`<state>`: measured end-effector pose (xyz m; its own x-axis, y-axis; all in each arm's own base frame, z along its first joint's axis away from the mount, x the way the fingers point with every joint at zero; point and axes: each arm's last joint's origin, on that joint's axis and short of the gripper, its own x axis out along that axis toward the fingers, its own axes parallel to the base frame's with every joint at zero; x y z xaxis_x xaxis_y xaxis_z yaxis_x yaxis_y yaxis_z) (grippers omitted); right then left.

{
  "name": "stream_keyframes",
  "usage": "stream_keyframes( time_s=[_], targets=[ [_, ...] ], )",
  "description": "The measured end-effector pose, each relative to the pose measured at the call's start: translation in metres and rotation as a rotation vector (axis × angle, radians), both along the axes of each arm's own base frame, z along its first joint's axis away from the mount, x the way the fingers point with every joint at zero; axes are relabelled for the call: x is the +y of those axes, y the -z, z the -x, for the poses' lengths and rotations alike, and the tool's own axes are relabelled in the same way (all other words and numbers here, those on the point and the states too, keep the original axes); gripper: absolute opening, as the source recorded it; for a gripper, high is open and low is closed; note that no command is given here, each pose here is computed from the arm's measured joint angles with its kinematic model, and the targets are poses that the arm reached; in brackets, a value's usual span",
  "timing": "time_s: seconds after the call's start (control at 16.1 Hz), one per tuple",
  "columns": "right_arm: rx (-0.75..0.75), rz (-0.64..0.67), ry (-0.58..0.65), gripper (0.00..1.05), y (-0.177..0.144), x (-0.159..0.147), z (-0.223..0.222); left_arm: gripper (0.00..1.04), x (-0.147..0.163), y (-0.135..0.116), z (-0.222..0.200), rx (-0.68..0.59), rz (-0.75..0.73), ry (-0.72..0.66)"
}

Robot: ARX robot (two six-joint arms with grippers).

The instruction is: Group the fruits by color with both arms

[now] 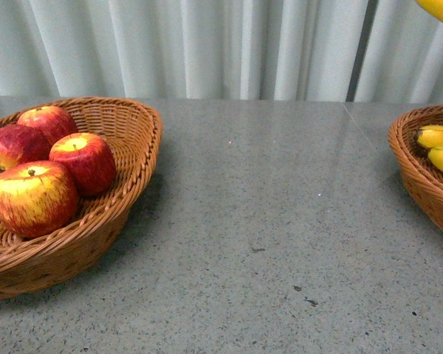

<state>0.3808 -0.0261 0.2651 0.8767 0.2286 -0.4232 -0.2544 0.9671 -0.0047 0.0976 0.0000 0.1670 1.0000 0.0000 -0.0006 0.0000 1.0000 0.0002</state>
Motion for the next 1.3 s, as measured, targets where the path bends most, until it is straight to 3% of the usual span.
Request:
stream_keyframes(
  time_s=[0.19,0.31,0.68,0.93,1.24,1.3],
  targets=[
    [0.055,0.079,0.100,0.36,0.029,-0.056,0.065,0.98,0.000,0.000,0.000,0.000,0.000,0.000],
    [0.103,0.095,0.083,0.36,0.045,-0.058,0.078,0.98,0.000,0.000,0.000,0.000,0.000,0.000],
    [0.038,0.100,0.045,0.99,0.028,-0.050,0.081,0.98,0.000,0.000,0.000,0.000,0.000,0.000],
    [-0.119,0.081,-0.017,0.98,-0.015,-0.027,0.091,0.98,0.000,0.000,0.000,0.000,0.000,0.000],
    [-0.318,0.060,-0.135,0.97,-0.070,0.022,0.145,0.98,0.000,0.000,0.000,0.000,0.000,0.000],
    [-0.442,0.038,0.015,0.85,-0.071,0.031,0.162,0.98,0.000,0.000,0.000,0.000,0.000,0.000]
  ],
)
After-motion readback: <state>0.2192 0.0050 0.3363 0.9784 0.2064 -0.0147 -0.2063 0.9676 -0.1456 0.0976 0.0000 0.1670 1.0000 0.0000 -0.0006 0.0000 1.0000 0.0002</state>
